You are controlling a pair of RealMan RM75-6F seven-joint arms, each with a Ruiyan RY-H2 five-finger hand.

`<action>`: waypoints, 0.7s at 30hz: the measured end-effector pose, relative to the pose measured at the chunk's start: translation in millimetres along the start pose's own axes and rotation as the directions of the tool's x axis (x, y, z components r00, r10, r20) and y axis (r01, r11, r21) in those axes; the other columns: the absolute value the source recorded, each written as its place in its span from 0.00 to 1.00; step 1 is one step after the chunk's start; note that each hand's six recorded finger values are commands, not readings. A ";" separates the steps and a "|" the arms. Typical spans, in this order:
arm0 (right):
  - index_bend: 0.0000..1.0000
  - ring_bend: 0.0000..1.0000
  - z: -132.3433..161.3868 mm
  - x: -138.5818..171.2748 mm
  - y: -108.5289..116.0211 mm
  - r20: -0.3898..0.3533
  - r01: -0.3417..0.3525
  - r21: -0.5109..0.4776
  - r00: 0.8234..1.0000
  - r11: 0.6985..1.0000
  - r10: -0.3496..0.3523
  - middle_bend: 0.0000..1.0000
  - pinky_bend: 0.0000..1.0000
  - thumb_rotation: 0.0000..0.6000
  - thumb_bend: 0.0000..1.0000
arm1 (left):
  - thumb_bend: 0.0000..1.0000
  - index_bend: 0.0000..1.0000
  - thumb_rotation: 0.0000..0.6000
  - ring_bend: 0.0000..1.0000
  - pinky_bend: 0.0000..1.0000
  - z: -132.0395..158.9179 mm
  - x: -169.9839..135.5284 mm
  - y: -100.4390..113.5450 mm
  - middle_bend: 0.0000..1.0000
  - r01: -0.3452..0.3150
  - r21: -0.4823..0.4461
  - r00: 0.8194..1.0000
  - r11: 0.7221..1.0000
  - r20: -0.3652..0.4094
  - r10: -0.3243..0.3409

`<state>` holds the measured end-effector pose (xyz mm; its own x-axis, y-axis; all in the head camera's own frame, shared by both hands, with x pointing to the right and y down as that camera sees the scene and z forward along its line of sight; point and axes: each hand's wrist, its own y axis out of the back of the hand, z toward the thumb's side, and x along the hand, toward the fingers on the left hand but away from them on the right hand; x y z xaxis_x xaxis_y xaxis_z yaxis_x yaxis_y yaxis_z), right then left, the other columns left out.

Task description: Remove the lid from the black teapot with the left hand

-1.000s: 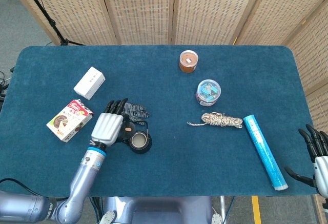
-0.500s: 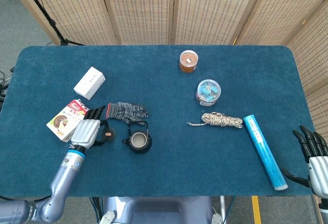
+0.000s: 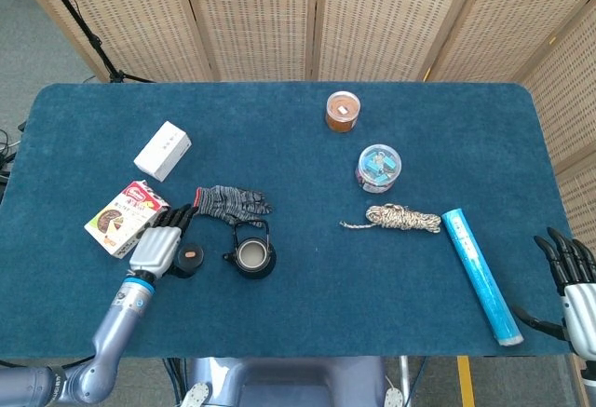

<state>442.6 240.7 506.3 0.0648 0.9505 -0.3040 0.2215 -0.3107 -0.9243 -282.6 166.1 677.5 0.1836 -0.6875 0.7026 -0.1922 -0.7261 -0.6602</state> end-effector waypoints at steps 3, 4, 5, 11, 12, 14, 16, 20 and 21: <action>0.00 0.00 -0.1 0.4 1.2 -0.001 0.003 -0.004 1.000 1.000 -0.003 0.00 0.00 1.00 0.07 | 0.04 0.00 1.00 0.00 0.00 -1.9 -5.2 8.7 0.00 -0.014 0.002 1.000 1.000 0.012 0.014; 0.00 0.00 0.1 0.6 1.5 -0.002 0.004 -0.004 1.000 1.000 -0.004 0.00 0.00 1.00 0.07 | 0.04 0.00 1.00 0.00 0.00 -2.8 -7.3 12.2 0.00 -0.022 0.001 1.000 1.000 0.015 0.022; 0.00 0.00 0.2 0.8 1.7 -0.003 0.005 -0.005 1.000 1.000 -0.005 0.00 0.00 1.00 0.07 | 0.04 0.00 1.00 0.00 0.00 -4.7 -10.4 17.6 0.00 -0.035 0.001 0.999 0.999 0.019 0.035; 0.00 0.00 2.5 1.7 1.6 -0.011 0.005 -0.005 1.000 1.000 -0.005 0.00 0.00 1.00 0.07 | 0.04 0.00 1.00 0.00 0.00 -27.7 -35.2 53.9 0.00 -0.150 0.035 0.989 0.988 0.013 0.149; 0.00 0.00 2.8 1.9 1.6 -0.012 0.005 -0.004 1.000 1.000 -0.006 0.00 0.00 1.00 0.07 | 0.04 0.00 1.00 0.00 0.00 -33.4 -40.2 60.0 0.00 -0.172 0.042 0.985 0.984 0.007 0.172; 0.00 0.00 2.9 2.2 1.8 -0.011 0.007 0.000 1.000 1.000 -0.007 0.00 0.00 1.00 0.07 | 0.04 0.00 1.00 0.00 0.00 -47.3 -52.7 72.5 0.00 -0.223 0.052 0.975 0.973 -0.008 0.223; 0.00 0.00 2.2 2.2 2.4 -0.007 0.013 0.011 1.000 1.000 -0.013 0.00 0.00 1.00 0.07 | 0.04 0.00 1.00 0.00 0.00 -57.7 -63.0 79.8 0.00 -0.265 0.050 0.964 0.963 -0.018 0.266; 0.00 0.00 1.3 2.1 4.7 0.004 0.034 0.030 0.999 0.999 -0.034 0.00 0.00 1.00 0.07 | 0.04 0.00 1.00 0.00 0.00 -86.0 -85.1 89.7 0.00 -0.349 0.028 0.936 0.937 -0.051 0.350; 0.00 0.00 1.3 2.2 5.1 0.005 0.037 0.032 0.999 0.999 -0.037 0.00 0.00 1.00 0.07 | 0.04 0.00 1.00 0.00 0.00 -92.8 -89.4 90.3 0.00 -0.359 0.018 0.931 0.933 -0.063 0.359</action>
<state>442.6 241.3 500.6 0.0516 0.9613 -0.2707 0.1928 -0.2756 -0.9418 -405.8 163.3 579.7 0.0413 -0.9000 0.4339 -0.2281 -0.4313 -0.8729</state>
